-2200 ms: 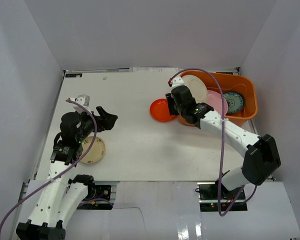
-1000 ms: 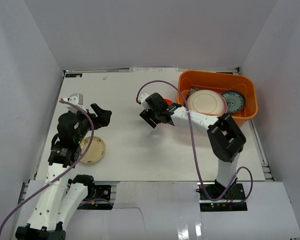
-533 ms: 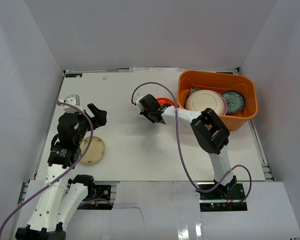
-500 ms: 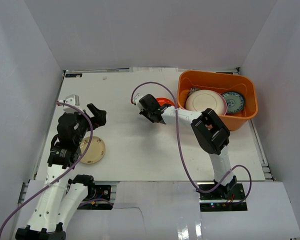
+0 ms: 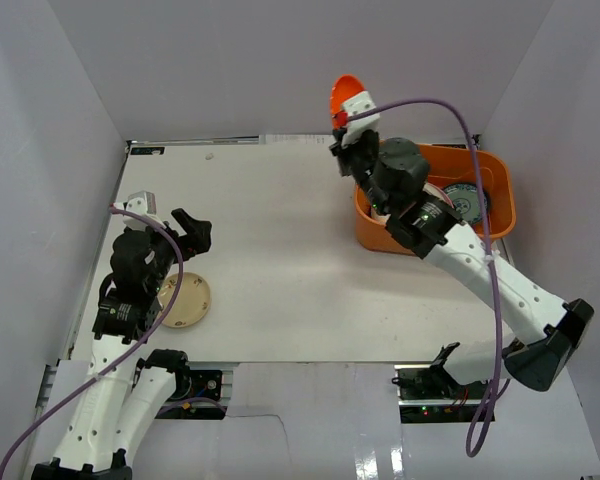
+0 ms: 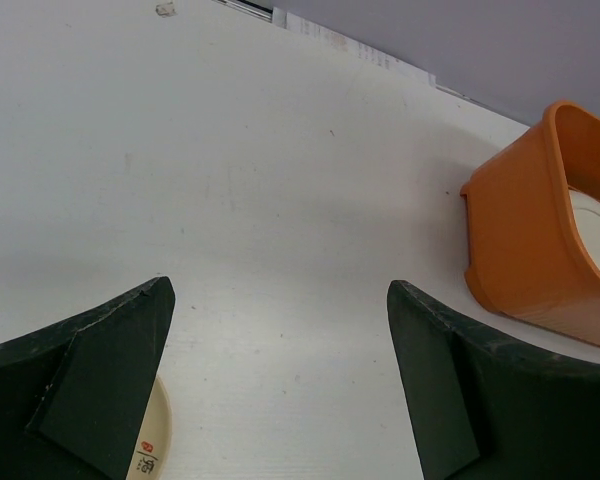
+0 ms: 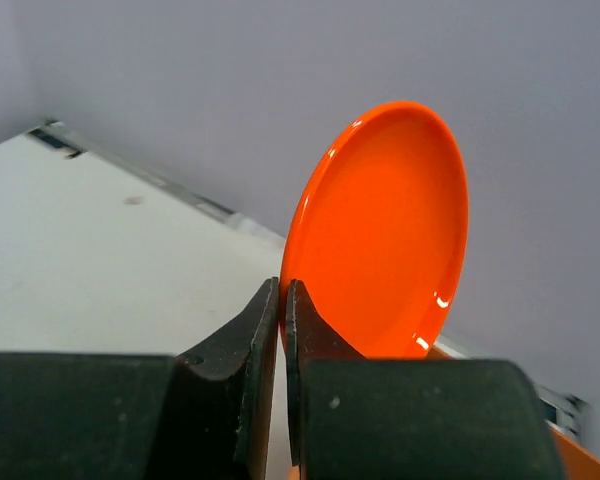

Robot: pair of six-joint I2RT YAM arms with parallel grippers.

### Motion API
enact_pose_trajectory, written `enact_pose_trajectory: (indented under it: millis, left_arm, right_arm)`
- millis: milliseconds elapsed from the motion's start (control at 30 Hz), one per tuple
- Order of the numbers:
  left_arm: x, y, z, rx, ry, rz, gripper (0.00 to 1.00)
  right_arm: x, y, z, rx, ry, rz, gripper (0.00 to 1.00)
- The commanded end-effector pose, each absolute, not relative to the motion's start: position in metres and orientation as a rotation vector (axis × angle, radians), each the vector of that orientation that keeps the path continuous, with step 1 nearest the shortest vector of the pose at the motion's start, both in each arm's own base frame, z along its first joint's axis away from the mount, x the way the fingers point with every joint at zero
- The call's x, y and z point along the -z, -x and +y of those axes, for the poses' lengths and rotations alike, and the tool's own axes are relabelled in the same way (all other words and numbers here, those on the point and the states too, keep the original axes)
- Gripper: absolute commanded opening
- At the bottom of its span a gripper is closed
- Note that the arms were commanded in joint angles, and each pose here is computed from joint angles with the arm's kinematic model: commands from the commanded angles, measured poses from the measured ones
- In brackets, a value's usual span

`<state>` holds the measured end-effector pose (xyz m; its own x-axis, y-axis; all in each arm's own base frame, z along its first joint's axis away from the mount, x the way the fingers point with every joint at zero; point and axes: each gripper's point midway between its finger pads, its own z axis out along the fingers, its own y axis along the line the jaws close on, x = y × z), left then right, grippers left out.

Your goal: Place the plates into the plastic bin on the countertop

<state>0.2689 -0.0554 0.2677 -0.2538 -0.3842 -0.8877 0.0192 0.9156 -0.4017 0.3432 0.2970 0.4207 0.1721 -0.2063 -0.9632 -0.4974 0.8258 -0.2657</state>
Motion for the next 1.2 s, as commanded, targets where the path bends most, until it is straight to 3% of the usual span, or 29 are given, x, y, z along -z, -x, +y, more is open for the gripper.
enact_pose_trajectory:
  millis: [0,200,333,500,533,567,600,667,733,833,967,1167]
  left_arm:
    - [-0.272,-0.266,-0.059,0.417,0.259,1.784,0.98]
    - [-0.27,-0.267,-0.063,0.435,0.246,1.791,0.98]
    - [-0.267,-0.266,-0.069,0.463,0.22,1.806,0.98]
    - [-0.266,-0.266,-0.07,0.466,0.217,1.81,0.98]
    - [-0.266,-0.267,-0.07,0.466,0.22,1.81,0.98]
    - [-0.266,-0.267,-0.07,0.464,0.221,1.81,0.98]
    - [-0.266,-0.267,-0.07,0.467,0.221,1.81,0.98]
    - [-0.266,-0.267,-0.071,0.469,0.224,1.811,0.98]
    - [-0.268,-0.268,-0.071,0.476,0.232,1.808,0.98]
    - [-0.278,-0.269,-0.073,0.506,0.242,1.778,0.98]
    - [-0.313,-0.263,-0.072,0.532,0.251,1.691,0.98]
    - [-0.374,-0.247,-0.078,0.595,0.199,1.589,0.98]
  right_arm:
    - [-0.41,-0.375,0.231,0.034,0.48,1.486,0.08]
    - [-0.322,-0.41,0.141,0.248,0.386,1.723,0.08]
    - [-0.257,-0.433,0.121,0.351,0.417,1.863,0.08]
    - [-0.222,-0.445,0.109,0.415,0.404,1.942,0.09]
    - [-0.224,-0.445,0.111,0.399,0.382,1.944,0.16]
    - [-0.226,-0.444,0.111,0.385,0.364,1.949,0.4]
    - [-0.226,-0.439,0.111,0.372,0.358,1.975,0.5]
    - [-0.239,-0.435,0.127,0.225,0.312,1.969,0.72]
    - [-0.259,-0.421,0.152,0.043,0.323,1.938,0.79]
    - [-0.277,-0.39,0.213,-0.266,0.344,1.867,0.8]
    - [-0.244,-0.321,0.33,-0.726,0.422,1.87,0.75]
    - [-0.164,-0.266,0.458,-1.088,0.537,2.037,0.73]
